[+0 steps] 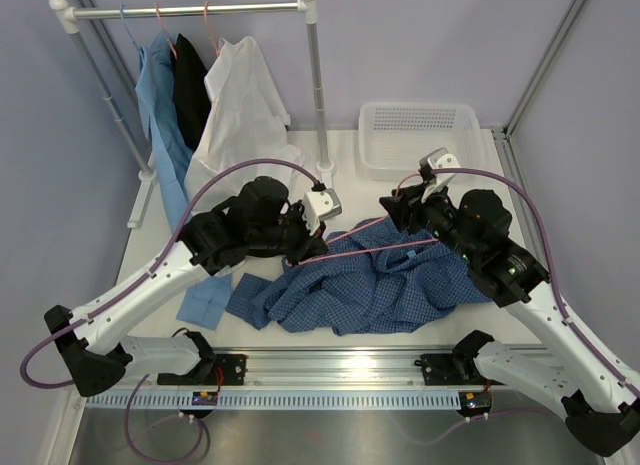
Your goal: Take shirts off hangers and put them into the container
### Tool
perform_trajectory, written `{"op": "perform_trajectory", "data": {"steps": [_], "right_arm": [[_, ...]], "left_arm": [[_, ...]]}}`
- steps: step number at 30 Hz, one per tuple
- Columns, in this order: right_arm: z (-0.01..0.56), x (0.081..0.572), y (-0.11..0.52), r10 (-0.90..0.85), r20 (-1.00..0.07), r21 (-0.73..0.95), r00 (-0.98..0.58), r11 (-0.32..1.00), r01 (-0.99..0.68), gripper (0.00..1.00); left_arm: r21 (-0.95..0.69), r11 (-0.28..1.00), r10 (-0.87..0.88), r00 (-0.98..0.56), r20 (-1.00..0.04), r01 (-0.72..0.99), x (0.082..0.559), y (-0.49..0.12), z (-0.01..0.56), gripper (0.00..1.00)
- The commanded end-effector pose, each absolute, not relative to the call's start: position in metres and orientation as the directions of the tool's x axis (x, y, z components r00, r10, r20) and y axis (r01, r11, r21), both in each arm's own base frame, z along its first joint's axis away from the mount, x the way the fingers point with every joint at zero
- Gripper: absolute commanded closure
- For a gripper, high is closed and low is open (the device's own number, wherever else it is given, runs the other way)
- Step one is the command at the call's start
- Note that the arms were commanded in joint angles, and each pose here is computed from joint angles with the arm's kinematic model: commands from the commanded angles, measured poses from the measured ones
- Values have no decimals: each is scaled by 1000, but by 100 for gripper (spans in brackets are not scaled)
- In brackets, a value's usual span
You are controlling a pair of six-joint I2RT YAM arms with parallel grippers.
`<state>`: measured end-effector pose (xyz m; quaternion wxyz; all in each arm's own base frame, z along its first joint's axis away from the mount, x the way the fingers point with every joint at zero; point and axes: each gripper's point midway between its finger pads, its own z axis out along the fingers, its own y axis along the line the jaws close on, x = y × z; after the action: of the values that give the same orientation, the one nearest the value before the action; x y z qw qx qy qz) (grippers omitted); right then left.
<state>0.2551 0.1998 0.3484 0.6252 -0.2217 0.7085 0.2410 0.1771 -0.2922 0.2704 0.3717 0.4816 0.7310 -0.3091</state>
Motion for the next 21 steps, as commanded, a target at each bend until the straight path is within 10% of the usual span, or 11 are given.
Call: {"op": "perform_trajectory", "data": {"steps": [1,8,21], "right_arm": [[373,251,196,40,-999,54,-36,782,-621,53],[368,233,193,66,-994,109,-91,757,-645,1],[380,175,171,117,-988,156,-103,695,-702,1]], "left_arm": [[-82,372,446,-255,-858,925,176,-284,280,100],[-48,433,429,-252,-867,900,181,-271,284,100],[-30,782,271,-383,-883,623,207,-199,276,100]]}}
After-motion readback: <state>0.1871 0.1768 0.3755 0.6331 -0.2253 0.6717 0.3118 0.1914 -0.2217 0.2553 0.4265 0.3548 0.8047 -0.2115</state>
